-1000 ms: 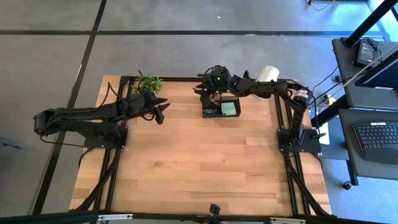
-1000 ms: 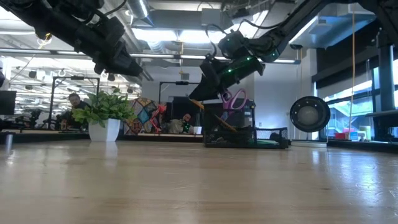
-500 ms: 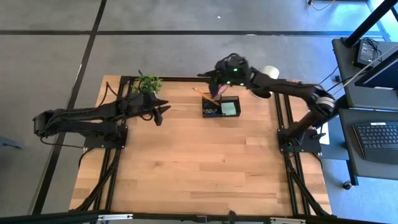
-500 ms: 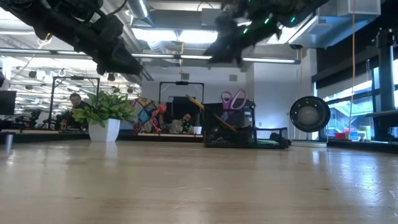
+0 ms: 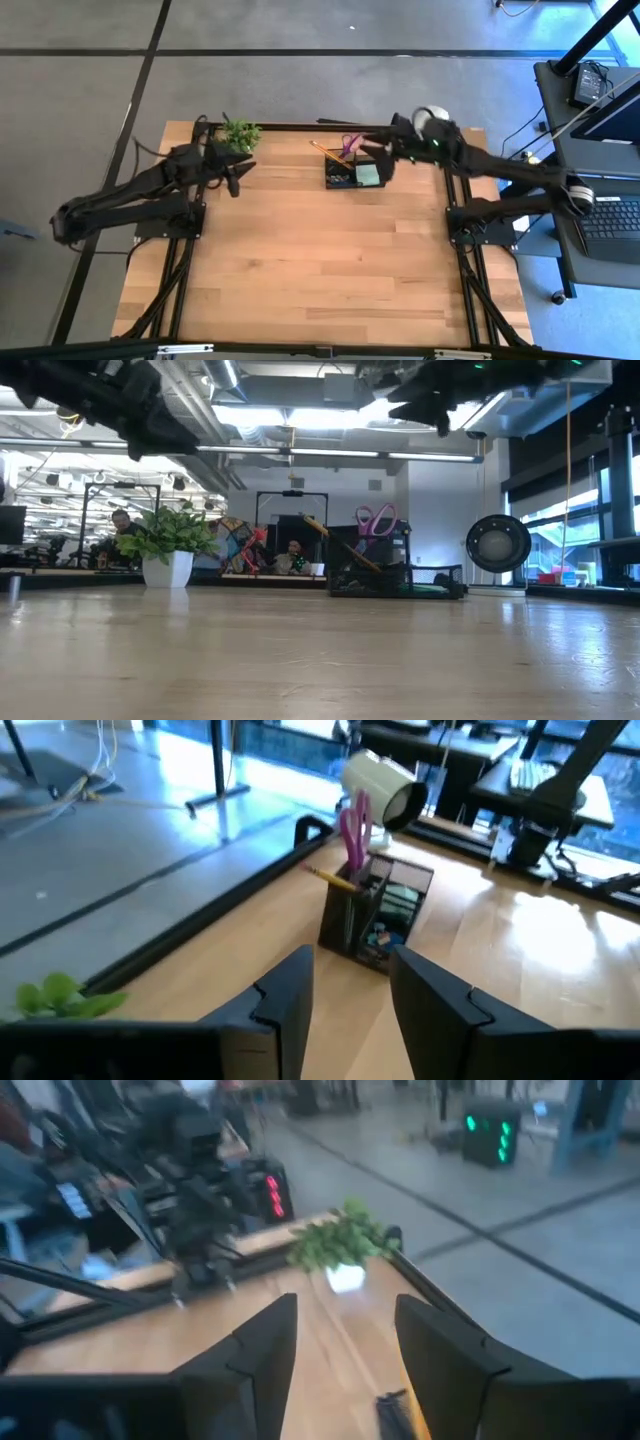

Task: Pick and place office supplies into organizer
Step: Return to Home Position

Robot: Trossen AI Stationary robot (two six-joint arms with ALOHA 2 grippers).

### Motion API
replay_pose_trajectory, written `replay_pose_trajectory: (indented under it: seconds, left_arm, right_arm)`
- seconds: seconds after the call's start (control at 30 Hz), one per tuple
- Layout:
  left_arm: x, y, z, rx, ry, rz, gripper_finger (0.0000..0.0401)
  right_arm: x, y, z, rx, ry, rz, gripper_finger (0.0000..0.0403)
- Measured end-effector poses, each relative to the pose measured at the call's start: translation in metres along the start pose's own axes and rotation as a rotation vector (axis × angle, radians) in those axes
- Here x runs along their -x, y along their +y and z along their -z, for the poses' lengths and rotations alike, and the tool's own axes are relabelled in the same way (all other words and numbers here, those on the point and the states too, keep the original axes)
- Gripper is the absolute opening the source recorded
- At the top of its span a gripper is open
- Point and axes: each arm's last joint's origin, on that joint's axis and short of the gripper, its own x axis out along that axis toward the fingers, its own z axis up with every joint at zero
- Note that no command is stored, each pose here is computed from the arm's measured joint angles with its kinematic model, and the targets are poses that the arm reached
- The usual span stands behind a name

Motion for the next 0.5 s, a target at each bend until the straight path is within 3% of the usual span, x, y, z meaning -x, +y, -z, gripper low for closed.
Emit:
replay_pose_trajectory:
  seconds: [0.5]
  left_arm:
    - [0.045, 0.008, 0.010, 0.018, -0.091, -0.103, 0.0127]
  right_arm:
    - [0.066, 0.008, 0.095, -0.026, -0.245, -0.140, 0.0174]
